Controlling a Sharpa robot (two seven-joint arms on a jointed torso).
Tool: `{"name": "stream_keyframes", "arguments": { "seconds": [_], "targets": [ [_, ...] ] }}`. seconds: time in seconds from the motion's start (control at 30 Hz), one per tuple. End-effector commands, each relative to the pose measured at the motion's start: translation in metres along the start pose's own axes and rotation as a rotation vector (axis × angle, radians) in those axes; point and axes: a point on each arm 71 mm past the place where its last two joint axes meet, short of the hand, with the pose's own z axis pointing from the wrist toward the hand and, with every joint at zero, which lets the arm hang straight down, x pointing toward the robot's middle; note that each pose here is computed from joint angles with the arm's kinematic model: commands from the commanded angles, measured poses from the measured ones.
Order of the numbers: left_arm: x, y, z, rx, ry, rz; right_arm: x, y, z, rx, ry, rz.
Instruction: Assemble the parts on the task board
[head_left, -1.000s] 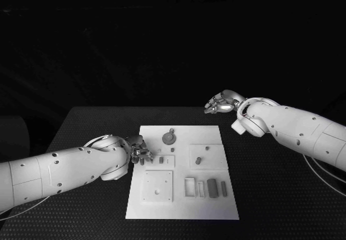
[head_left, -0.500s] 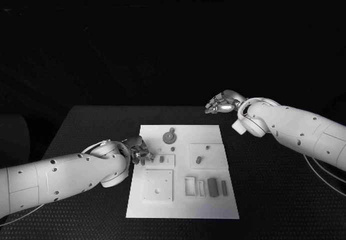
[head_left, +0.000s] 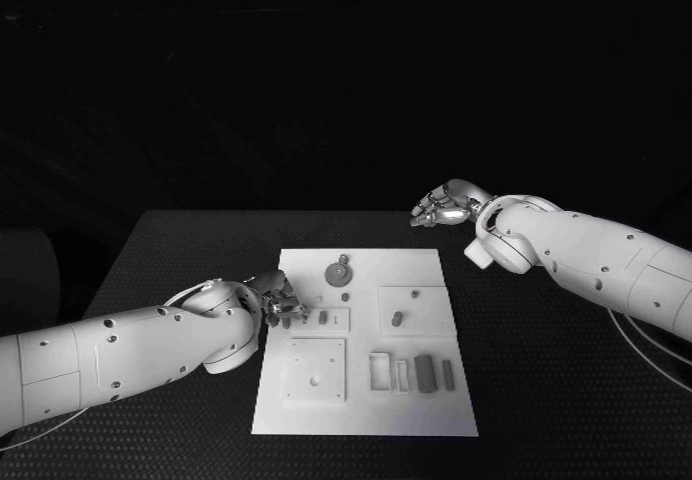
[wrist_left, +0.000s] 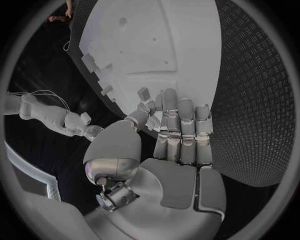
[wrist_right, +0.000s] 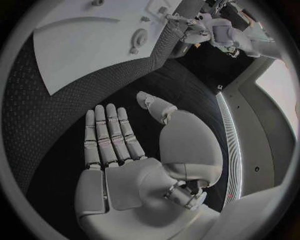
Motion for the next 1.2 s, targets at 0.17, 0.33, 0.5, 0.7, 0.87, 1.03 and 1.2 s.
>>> {"name": "stream_keyframes", "arguments": {
  "seconds": [0.17,0.33,0.5,0.7,0.87,1.03,1.2],
  "targets": [
    [0.0067,-0.0027,0.0,-0.013,0.068,0.042,0.0015,0.0005,-0.0001,-0.009,0.012,0.0],
    [0.0068,-0.0015,-0.0001,-0.024,0.074,0.051,0.0014,-0.0001,-0.0003,-0.008,0.011,0.0],
    [0.0071,-0.0014,-0.0001,-0.027,0.077,0.057,0.002,0.0002,-0.0001,-0.009,0.013,0.001],
    [0.006,-0.001,0.0,-0.028,0.064,0.062,0.0021,-0.0001,-0.0002,-0.009,0.013,0.001],
    [0.004,-0.0006,0.0005,-0.026,0.04,0.057,0.0024,0.0,-0.0001,-0.009,0.013,0.001],
    [0.0023,-0.0012,0.0007,-0.016,0.016,0.042,0.0025,0.0,0.0,-0.009,0.013,0.001],
    [0.0012,-0.0013,0.0003,-0.011,0.0,0.029,0.0029,0.0002,0.0001,-0.009,0.014,0.001]
  ]
}}
